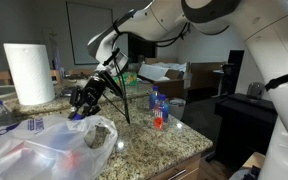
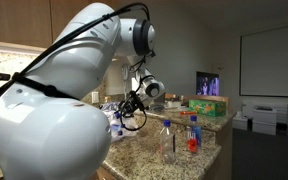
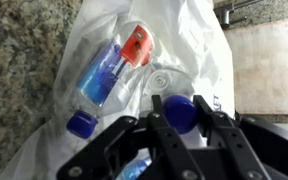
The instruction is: Put the bottles on the counter in the plastic bag
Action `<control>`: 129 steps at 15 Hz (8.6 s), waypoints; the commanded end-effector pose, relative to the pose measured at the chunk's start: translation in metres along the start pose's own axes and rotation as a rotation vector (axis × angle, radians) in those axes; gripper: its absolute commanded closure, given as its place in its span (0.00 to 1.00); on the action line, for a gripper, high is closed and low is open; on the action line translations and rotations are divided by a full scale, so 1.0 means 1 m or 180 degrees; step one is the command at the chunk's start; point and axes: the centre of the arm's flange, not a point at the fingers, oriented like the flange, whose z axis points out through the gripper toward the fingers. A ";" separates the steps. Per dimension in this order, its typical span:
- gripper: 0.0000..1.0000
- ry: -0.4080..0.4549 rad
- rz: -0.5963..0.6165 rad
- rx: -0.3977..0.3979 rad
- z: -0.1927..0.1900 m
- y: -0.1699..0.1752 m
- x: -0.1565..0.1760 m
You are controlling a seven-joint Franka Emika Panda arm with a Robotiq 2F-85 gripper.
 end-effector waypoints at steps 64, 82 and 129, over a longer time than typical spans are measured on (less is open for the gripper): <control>0.00 0.2889 0.0808 -0.2869 -0.234 -0.004 -0.255; 0.00 0.2916 0.0789 -0.2866 -0.240 -0.010 -0.247; 0.71 0.2086 0.2568 -0.2131 -0.142 0.062 -0.275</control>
